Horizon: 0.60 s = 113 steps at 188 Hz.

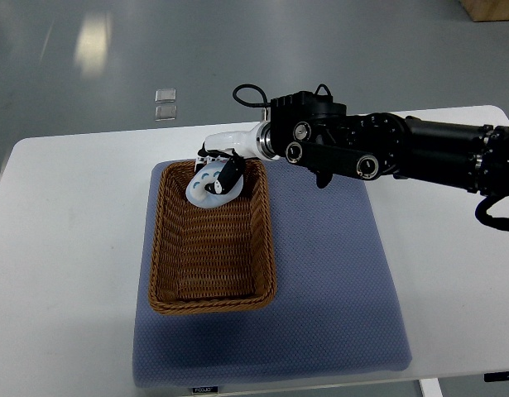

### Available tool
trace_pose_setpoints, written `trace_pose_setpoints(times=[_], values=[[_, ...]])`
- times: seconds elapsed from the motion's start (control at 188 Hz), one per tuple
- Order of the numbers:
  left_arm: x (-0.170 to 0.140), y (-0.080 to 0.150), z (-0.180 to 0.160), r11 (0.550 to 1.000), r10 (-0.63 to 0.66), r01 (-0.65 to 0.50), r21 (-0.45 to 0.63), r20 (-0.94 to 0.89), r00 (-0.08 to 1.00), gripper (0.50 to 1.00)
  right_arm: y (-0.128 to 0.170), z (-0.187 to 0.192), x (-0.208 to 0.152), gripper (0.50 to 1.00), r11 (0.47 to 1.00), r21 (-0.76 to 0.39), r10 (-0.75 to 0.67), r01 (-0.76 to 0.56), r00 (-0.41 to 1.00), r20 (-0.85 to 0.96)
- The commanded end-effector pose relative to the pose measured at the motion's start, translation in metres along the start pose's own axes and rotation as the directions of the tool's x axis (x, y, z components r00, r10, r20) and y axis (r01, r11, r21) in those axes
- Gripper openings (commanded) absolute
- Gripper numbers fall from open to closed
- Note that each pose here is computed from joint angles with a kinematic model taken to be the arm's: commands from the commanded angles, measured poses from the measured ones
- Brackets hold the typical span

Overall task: Place blue toy in brown basket
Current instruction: 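Lift the plush toy and carry it over the wicker basket, then lower the toy into the basket and open the right hand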

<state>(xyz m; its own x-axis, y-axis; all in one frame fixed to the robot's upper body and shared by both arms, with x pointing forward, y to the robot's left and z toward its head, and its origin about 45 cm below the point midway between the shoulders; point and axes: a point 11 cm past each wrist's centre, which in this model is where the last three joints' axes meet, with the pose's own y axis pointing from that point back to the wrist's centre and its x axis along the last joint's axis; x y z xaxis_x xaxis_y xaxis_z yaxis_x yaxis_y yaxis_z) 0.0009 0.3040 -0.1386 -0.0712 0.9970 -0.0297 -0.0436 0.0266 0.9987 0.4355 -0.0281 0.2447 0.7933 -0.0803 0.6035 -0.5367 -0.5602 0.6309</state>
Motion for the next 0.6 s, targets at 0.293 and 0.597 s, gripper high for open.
trace_pose_setpoints(times=[0.293, 0.597], values=[[0.001, 0.000, 0.000, 1.000, 0.003, -0.003, 0.001, 0.000, 1.000, 1.000, -0.010, 0.022, -0.025, 0.523, 1.000, -0.021, -0.011, 0.012, 0.999, 0.047], [0.000, 0.000, 0.000, 1.000, -0.001, 0.001, 0.001, 0.000, 1.000, 1.000, -0.014, 0.029, -0.041, 0.776, 1.000, -0.002, -0.028, 0.028, 0.996, 0.081]])
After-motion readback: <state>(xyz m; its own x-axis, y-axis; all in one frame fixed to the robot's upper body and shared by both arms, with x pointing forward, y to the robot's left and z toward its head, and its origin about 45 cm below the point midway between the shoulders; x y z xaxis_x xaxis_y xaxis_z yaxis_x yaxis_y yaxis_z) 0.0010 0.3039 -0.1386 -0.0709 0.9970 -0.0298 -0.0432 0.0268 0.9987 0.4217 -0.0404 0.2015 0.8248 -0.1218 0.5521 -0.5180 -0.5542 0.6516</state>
